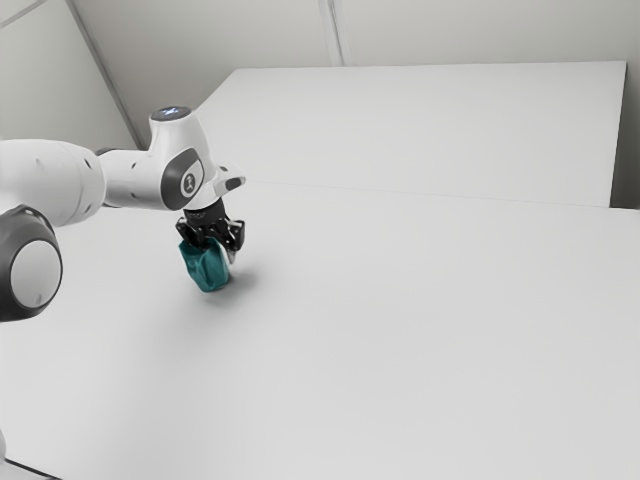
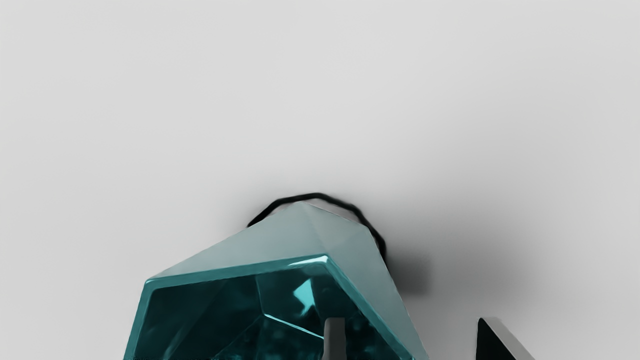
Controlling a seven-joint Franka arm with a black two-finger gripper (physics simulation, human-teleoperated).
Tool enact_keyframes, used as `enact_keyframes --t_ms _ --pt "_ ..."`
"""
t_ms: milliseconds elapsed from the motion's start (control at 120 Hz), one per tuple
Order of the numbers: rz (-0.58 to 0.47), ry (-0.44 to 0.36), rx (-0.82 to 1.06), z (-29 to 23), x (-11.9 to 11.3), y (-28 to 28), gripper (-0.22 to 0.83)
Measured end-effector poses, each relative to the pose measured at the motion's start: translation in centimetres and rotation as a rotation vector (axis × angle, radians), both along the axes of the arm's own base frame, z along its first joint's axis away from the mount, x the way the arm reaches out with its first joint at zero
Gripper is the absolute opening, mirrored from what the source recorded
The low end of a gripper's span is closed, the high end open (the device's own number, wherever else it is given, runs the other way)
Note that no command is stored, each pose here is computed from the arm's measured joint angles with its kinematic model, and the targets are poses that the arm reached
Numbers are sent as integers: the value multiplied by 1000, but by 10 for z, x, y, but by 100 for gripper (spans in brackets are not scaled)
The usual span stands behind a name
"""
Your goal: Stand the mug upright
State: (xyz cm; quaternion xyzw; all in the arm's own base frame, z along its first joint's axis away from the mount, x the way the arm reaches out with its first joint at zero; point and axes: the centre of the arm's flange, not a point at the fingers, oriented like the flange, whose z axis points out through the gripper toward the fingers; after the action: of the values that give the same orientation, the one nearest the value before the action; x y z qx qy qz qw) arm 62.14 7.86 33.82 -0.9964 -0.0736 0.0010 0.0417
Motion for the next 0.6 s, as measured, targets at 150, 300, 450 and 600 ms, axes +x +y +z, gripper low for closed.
enact_keyframes --t_ms 150,300,450,600 --pt "2 -15 0 8 3 -1 40" --pt "-3 -61 -3 39 4 -6 50" --pt "5 -126 -23 117 -15 -4 55" --pt "-3 -201 -31 208 -34 7 57"
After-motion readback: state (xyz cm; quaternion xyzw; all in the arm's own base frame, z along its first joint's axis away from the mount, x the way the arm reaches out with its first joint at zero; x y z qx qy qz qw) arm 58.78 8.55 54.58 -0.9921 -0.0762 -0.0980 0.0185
